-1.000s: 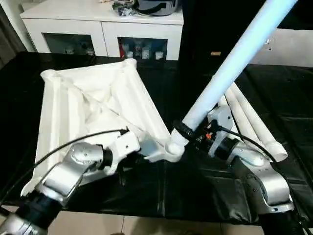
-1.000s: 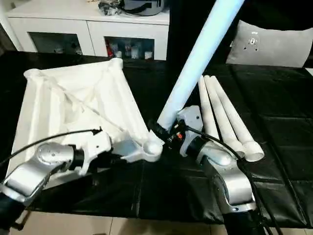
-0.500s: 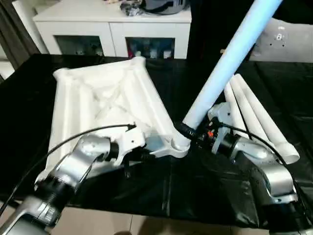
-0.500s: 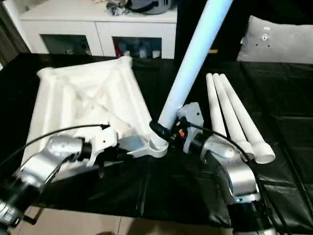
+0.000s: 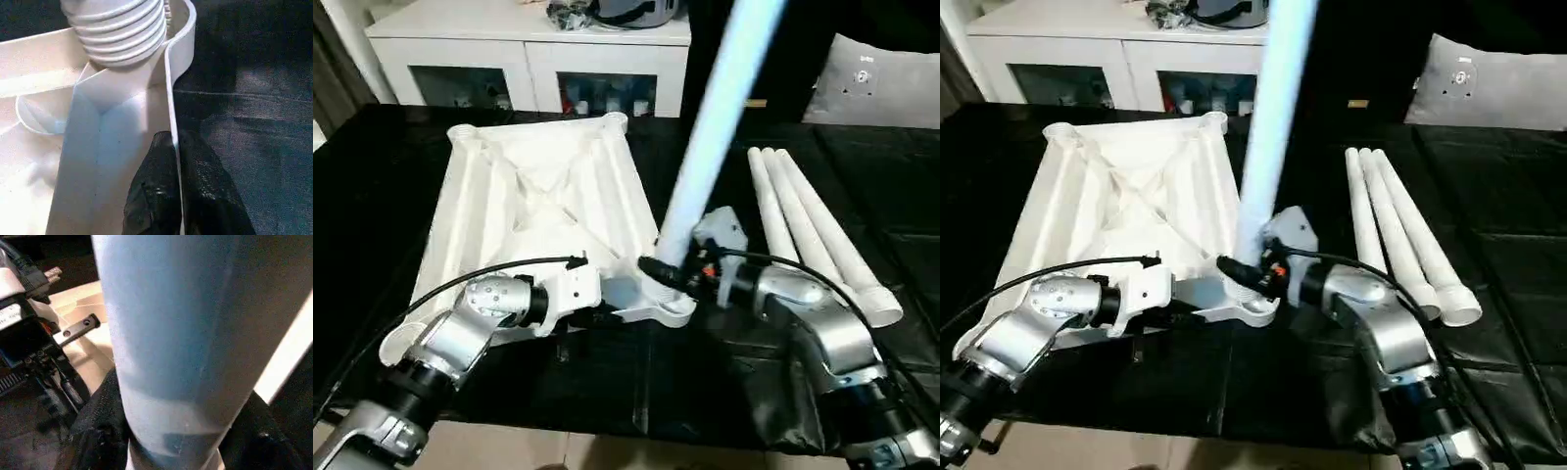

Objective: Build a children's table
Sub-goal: Insert table leg to table base

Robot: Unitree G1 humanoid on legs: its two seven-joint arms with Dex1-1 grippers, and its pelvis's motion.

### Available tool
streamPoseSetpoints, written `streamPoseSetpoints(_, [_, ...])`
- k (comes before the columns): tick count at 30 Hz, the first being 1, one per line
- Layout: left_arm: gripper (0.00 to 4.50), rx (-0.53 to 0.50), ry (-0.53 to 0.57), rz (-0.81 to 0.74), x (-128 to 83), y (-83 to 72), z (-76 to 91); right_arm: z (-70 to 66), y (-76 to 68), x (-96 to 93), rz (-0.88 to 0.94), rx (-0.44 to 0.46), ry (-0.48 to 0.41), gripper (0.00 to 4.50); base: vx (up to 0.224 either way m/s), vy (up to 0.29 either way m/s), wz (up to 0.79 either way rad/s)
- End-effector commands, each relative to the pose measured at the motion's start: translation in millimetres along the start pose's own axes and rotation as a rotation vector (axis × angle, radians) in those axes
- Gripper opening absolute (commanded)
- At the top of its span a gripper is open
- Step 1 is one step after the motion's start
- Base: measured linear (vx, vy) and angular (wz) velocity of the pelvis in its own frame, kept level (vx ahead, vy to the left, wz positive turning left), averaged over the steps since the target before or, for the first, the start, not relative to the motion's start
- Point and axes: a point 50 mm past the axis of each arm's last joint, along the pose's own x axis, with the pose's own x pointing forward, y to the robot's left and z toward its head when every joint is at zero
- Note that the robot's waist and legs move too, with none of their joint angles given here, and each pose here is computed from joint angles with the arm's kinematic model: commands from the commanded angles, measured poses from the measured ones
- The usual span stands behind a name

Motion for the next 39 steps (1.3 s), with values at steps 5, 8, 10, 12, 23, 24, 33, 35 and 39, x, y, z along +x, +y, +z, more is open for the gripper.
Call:
streamPoseSetpoints(5, [0.0, -0.03, 0.035, -0.072, 1, -10.2, -13.3, -6.3, -5.8, 2.3, 0.025, 0.006, 0.087, 1.89, 0.0, 0.0, 0.0])
streamPoseSetpoints(8, [0.0, -0.018, 0.06, -0.078, 0, -7.7, -14.9, -6.3, -6.0, 0.3, 0.045, 0.008, 0.104, 1.89, 0.0, 0.0, 0.0])
streamPoseSetpoints(10, [0.0, -0.017, 0.068, -0.083, 0, -6.1, -14.9, -3.4, -3.6, -2.1, 0.088, 0.022, 0.105, 1.89, 0.0, 0.0, 0.0])
streamPoseSetpoints(12, [0.0, -0.015, 0.071, -0.083, 0, -4.7, -14.6, -1.8, -2.0, -3.5, 0.113, 0.03, 0.106, 1.89, 0.0, 0.0, 0.0])
streamPoseSetpoints(23, [0.0, -0.005, 0.06, -0.116, 1, -2.6, -11.4, -5.3, -6.0, -4.9, 0.104, 0.024, 0.141, 1.89, 0.0, 0.0, 0.0])
streamPoseSetpoints(24, [0.0, -0.003, 0.057, -0.118, 1, -2.1, -10.6, -6.8, -5.9, -5.0, 0.11, 0.025, 0.152, 1.89, 0.0, 0.0, 0.0])
streamPoseSetpoints(33, [0.0, 0.012, 0.063, -0.119, 1, 0.8, -10.7, -11.0, -8.1, -8.8, 0.11, 0.034, 0.173, 1.89, 0.0, 0.0, 0.0])
streamPoseSetpoints(35, [0.0, 0.013, 0.064, -0.119, 1, 1.1, -10.8, -10.3, -9.0, -9.7, 0.11, 0.031, 0.175, 1.89, 0.0, 0.0, 0.0])
streamPoseSetpoints(39, [0.0, 0.023, 0.064, -0.126, 2, 1.5, -9.9, -8.9, -12.9, -9.5, 0.107, 0.025, 0.181, 1.89, 0.0, 0.0, 0.0])
